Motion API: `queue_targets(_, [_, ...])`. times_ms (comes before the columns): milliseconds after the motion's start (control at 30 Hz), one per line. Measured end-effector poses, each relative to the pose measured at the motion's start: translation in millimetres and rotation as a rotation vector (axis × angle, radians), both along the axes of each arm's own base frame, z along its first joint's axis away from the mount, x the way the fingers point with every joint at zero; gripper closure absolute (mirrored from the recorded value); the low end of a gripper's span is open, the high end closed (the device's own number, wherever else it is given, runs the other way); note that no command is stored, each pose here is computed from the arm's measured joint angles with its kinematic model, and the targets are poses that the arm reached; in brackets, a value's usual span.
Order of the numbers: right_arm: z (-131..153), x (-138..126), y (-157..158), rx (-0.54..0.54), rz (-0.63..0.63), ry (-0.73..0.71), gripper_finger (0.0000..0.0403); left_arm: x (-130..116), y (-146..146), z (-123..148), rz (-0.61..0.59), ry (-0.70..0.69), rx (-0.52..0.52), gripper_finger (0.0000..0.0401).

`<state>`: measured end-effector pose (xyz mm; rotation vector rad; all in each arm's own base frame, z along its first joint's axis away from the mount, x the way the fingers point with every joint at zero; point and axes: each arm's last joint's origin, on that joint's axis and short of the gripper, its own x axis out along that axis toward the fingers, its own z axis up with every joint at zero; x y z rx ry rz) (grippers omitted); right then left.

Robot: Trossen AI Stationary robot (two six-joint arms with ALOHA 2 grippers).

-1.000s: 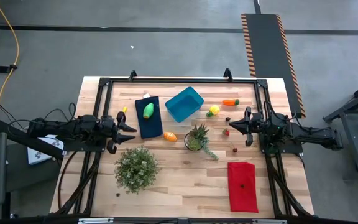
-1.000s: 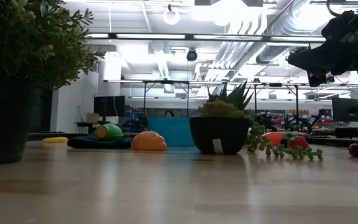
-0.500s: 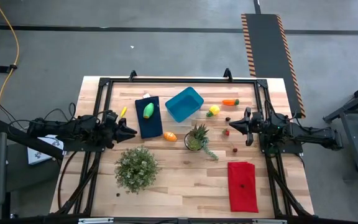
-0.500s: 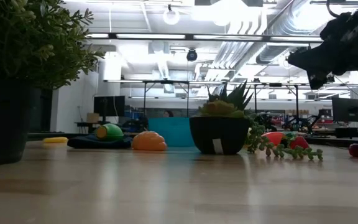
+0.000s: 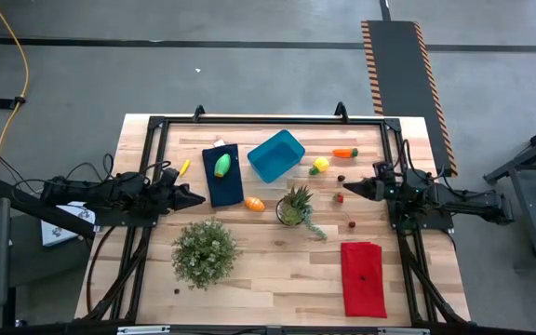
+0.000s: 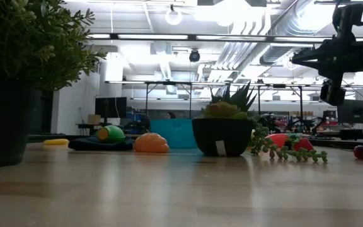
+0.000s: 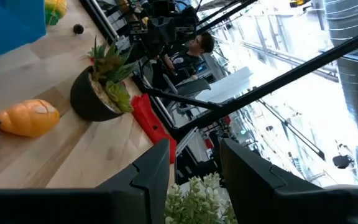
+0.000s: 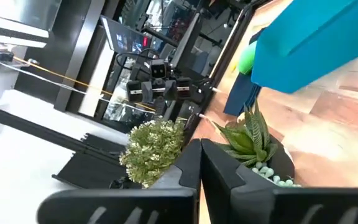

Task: Pick and placing Produce into tupperware
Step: Put the red strawberry into the blue bin

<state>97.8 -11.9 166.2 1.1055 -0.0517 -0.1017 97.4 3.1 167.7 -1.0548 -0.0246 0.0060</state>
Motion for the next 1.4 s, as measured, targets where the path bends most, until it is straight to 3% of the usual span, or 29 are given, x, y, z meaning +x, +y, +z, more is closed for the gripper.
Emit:
queue_targets(233, [0, 0, 0, 0.148, -0.013, -0.017, 0.0402, 0, 0, 0, 0.008, 0.0, -0.001, 0.027])
queue_targets(833, [7, -1, -2, 0.139, -0.072, -0.093, 0.0402, 0, 0, 0, 0.016, 0.001, 0.011, 0.027])
queue_targets(1000, [10, -2, -6, 0.201, -0.187, -0.15, 0.0402, 0, 0, 0, 0.016, 0.001, 0.011, 0.027])
queue_targets(1200, [39, -8, -3, -0.011, -0.19, -0.386, 0.0402, 0, 0, 0, 0.016, 0.001, 0.011, 0.027])
queue_targets(1300, [52, -10, -2, -0.085, -0.226, -0.304, 0.0402, 0, 0, 0, 0.016, 0.001, 0.011, 0.027])
queue_targets(1400, [61, -9, -3, -0.128, -0.238, -0.115, 0.0402, 0, 0, 0, 0.016, 0.001, 0.011, 0.027])
